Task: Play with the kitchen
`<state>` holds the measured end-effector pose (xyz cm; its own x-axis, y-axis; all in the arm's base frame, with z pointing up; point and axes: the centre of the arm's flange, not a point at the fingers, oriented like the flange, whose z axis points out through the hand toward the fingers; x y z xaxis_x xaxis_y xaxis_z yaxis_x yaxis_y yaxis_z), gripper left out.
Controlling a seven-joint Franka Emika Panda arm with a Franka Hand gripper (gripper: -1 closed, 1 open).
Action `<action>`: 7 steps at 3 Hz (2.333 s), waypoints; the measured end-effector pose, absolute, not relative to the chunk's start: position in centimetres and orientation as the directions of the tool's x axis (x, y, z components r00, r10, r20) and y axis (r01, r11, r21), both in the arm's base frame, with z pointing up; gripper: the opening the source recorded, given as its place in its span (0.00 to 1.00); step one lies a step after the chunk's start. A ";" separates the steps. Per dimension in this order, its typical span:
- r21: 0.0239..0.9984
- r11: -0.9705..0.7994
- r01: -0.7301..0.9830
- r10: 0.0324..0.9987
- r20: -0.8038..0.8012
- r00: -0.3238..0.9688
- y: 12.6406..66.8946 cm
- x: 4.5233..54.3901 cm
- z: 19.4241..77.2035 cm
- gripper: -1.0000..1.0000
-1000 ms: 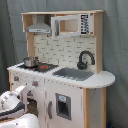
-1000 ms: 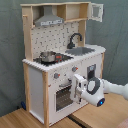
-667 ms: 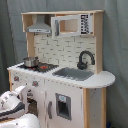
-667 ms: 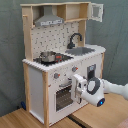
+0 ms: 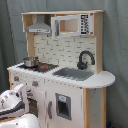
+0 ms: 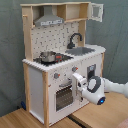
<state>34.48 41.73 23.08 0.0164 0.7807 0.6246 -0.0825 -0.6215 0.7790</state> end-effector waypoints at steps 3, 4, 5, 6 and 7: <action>0.748 -0.661 -0.059 0.750 0.661 -0.014 42.2 30.2 23.7 0.00; 0.725 -0.686 -0.060 0.728 0.685 -0.038 43.1 27.7 23.5 0.00; 0.714 -0.696 -0.069 0.717 0.696 -0.035 44.1 26.3 23.5 0.00; 0.706 -0.704 -0.078 0.709 0.704 -0.023 45.1 25.0 23.5 0.00; 0.701 -0.707 -0.092 0.705 0.709 -0.008 46.2 24.0 23.6 0.00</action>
<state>24.05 46.16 23.56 -0.0078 0.7048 0.7094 -0.0917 -0.7069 0.7013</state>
